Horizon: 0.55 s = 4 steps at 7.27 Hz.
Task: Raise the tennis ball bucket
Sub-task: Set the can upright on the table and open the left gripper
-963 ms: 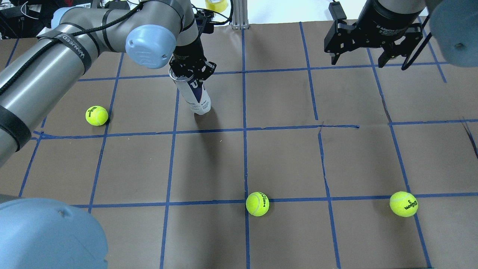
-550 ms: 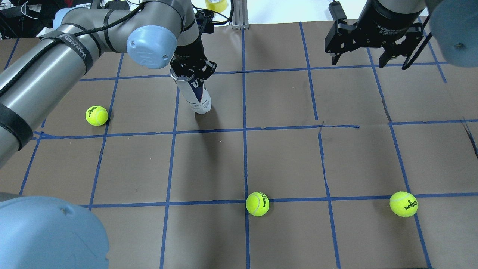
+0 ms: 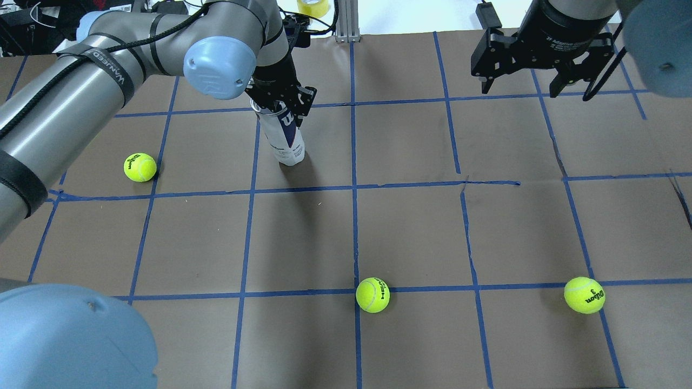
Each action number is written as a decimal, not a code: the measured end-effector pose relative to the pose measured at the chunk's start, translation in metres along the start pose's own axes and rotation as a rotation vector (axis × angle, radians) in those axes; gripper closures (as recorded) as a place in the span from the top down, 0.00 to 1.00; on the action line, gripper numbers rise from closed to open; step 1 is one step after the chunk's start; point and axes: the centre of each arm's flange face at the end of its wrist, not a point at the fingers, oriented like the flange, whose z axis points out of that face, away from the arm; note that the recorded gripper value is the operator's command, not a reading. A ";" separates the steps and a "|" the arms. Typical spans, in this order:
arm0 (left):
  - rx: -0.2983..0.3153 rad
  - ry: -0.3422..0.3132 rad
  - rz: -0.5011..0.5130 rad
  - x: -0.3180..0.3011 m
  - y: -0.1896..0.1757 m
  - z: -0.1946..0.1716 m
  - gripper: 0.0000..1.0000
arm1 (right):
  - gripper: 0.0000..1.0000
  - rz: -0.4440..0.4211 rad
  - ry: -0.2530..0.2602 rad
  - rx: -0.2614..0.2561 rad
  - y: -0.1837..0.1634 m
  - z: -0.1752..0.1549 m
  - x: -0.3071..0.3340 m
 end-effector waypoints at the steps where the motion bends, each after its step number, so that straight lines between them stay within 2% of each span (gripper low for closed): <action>1: 0.014 0.007 0.001 0.002 0.000 -0.010 1.00 | 1.00 0.000 0.000 0.000 0.000 0.000 0.000; 4: 0.031 0.006 0.009 0.013 0.008 -0.066 1.00 | 1.00 0.000 0.000 -0.001 0.000 0.000 0.000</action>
